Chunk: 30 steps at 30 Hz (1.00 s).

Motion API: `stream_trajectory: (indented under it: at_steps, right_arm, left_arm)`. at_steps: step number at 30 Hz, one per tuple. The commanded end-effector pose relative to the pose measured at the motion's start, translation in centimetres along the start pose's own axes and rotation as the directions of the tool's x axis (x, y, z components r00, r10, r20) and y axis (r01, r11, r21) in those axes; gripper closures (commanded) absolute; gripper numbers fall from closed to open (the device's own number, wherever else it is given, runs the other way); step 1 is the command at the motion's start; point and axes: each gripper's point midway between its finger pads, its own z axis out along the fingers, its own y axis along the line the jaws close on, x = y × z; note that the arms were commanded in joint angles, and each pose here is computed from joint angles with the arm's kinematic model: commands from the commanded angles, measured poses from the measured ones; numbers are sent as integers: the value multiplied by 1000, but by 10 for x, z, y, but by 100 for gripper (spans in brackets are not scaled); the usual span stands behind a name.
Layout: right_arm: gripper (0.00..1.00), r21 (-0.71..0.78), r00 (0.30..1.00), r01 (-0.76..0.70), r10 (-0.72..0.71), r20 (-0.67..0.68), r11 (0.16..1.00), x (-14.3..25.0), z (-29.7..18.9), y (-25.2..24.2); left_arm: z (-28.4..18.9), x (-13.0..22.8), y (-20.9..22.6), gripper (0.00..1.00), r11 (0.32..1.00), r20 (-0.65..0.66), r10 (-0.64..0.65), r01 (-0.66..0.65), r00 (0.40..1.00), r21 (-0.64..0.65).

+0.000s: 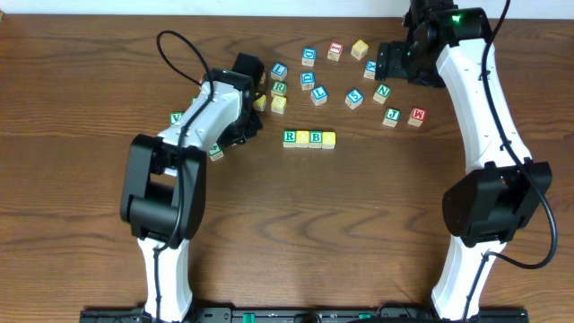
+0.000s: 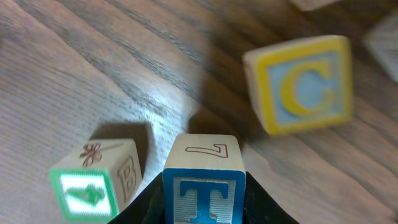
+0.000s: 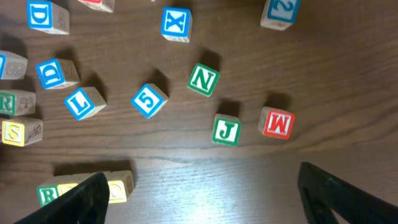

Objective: Spell out ROBOT
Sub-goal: 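Lift the blue T block and carry it toward the row's right end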

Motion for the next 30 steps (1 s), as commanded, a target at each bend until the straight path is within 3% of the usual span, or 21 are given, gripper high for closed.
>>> stream_trajectory:
  at_steps: [1, 9, 17, 23, 30]
  right_arm:
    - [4, 1, 998, -11, 11, 57, 1000, -12, -16, -4]
    - [1, 46, 997, -50, 46, 69, 998, -17, -16, -28]
    - [1, 73, 994, -95, 90, 63, 993, -19, -17, -53]
    - [1, 85, 993, -113, 109, 49, 990, -16, -17, -64]
    - [1, 135, 989, -147, 141, 52, 980, -16, -18, -88]
  left_arm:
    - [-59, -10, -25, 69, 988, 97, 51, -65, 994, 141]
    - [-110, 7, -87, 69, 937, 253, 133, -205, 958, 283]
    - [-130, 71, -171, 69, 834, 358, 265, -399, 895, 380]
    - [-140, 99, -204, 69, 802, 459, 288, -474, 840, 363]
    - [-112, 116, -222, 69, 793, 447, 323, -496, 834, 352]
